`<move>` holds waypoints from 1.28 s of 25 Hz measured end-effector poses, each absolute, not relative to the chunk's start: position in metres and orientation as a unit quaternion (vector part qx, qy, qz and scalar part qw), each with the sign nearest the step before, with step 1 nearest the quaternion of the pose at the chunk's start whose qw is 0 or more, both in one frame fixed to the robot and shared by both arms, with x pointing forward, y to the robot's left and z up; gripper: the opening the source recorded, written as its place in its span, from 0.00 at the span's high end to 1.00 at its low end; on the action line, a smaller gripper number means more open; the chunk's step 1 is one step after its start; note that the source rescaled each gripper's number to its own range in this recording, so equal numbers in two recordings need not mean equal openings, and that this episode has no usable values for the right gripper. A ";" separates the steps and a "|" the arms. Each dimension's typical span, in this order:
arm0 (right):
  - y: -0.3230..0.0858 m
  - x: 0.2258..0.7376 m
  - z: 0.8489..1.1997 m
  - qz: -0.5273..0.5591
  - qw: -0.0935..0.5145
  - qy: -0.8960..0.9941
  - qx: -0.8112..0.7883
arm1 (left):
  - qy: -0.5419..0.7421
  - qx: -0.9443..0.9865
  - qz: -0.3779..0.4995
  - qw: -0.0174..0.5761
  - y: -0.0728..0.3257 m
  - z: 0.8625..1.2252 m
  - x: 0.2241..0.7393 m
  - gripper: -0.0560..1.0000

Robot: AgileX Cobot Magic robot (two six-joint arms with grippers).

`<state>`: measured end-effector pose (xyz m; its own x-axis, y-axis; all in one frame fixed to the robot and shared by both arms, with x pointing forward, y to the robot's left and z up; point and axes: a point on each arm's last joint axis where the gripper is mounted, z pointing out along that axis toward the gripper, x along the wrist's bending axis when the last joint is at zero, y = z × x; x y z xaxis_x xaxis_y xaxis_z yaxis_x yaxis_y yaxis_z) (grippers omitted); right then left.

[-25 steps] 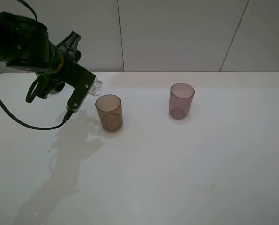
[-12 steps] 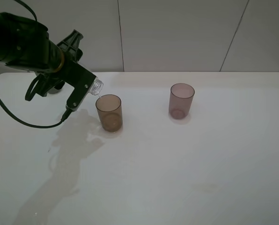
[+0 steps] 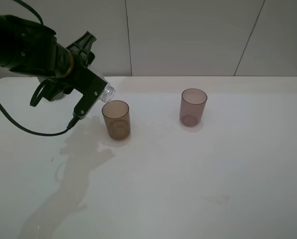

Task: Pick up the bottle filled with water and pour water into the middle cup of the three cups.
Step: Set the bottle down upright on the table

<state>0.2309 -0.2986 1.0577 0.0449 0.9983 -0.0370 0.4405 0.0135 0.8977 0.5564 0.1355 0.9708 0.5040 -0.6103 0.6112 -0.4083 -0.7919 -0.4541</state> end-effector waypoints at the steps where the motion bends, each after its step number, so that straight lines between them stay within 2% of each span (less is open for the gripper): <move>1: -0.299 0.231 1.058 0.354 0.393 0.593 0.606 | 0.298 -0.857 -0.400 0.128 0.135 0.971 0.556 0.94; 32: -0.299 0.231 1.058 0.354 0.393 0.593 0.606 | 0.396 -0.805 -0.417 0.146 0.124 0.974 0.556 0.94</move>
